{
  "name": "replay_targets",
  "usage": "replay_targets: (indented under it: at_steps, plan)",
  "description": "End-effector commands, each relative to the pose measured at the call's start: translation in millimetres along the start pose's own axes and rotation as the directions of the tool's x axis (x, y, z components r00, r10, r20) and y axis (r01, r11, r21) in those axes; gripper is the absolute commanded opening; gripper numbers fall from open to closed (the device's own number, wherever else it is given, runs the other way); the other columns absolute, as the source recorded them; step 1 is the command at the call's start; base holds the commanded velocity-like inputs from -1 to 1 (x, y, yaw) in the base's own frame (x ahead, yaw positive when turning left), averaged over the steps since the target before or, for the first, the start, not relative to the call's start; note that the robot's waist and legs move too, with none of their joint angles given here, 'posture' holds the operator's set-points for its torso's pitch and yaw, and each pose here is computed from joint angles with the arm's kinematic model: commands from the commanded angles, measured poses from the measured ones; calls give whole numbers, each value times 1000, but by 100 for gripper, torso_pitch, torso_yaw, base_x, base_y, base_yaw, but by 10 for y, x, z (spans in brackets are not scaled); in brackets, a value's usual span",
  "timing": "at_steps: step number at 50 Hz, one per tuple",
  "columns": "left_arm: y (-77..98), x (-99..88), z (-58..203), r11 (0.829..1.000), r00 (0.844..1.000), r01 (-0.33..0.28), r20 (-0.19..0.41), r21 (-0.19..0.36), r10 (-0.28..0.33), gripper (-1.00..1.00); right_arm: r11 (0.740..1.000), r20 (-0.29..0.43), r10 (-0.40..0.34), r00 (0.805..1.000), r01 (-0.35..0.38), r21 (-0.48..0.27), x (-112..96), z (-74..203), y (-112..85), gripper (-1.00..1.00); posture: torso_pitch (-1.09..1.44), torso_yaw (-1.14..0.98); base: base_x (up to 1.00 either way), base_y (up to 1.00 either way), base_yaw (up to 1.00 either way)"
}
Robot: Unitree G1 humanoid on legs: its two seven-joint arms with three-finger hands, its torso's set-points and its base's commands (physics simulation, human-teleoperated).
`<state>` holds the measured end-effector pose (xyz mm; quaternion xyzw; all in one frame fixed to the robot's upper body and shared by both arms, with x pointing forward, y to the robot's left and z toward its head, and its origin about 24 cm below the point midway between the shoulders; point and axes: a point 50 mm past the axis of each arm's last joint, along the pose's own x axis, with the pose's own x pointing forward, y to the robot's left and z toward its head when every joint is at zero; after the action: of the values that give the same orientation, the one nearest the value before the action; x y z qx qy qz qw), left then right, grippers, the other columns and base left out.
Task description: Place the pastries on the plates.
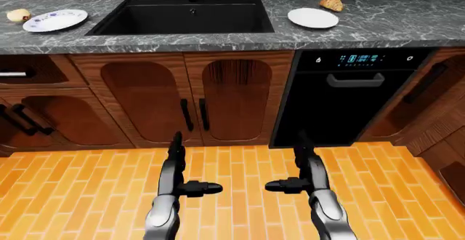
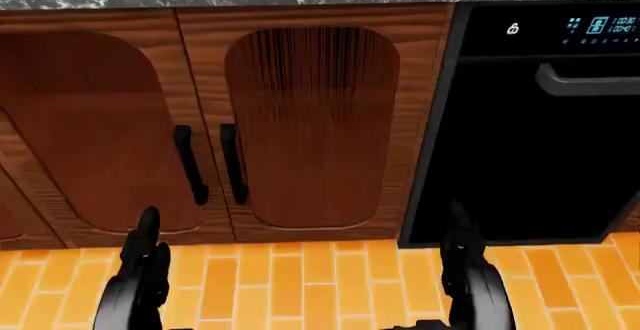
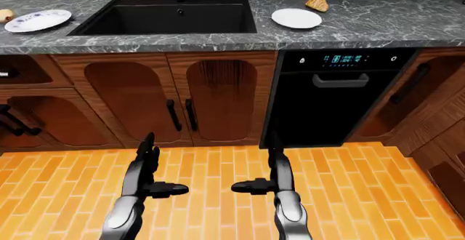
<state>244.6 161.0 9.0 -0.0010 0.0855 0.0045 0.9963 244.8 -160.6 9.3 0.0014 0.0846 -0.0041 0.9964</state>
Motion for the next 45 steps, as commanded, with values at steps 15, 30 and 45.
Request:
replay_targets:
  at_steps: [15,30,45]
  plan:
    - [59,335,1659,994,939,-12,342,108,-26,100,996,405,-74,911,85,-9,227,1839,-135,100,0,0,0,0,0]
    - [184,261,2420,990,903,-30,428,136,-31,100,997,511,-50,858,73,-26,322,3017,-103,100,0,0,16,-39,0]
    - [163,309,3117,970,828,-80,558,228,-62,100,997,625,-26,780,61,-36,177,3319,-70,100,0,0,28,-37,0]
